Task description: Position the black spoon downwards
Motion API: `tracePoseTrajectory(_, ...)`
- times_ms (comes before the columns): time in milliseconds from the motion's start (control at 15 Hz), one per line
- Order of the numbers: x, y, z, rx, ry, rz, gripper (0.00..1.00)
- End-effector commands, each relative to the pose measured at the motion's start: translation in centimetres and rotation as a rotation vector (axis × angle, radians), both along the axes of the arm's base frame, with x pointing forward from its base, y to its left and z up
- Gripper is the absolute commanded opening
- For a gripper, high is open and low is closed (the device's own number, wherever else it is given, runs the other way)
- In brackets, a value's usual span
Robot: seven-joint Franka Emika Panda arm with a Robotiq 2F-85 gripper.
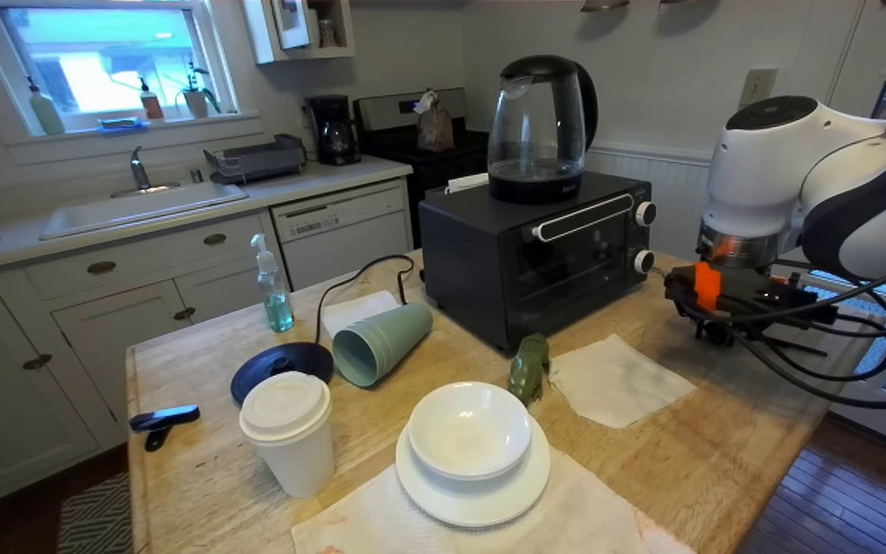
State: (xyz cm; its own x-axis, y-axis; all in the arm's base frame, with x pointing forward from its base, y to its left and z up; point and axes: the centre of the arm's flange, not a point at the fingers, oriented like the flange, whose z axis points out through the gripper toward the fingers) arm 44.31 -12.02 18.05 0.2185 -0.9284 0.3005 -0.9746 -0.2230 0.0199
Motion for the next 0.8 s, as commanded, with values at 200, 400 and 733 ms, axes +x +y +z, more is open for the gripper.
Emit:
tracePoseTrajectory(200, -0.8, -1.9, 0.1, 0.091, -0.02, -0.034, 0.27)
tracePoseTrajectory(400, -0.8, -2.3, 0.2, 0.111, -0.023, -0.048, 0.27)
tracePoseTrajectory(733, -0.9, -3.5, 0.6, 0.175, -0.041, -0.104, 0.24)
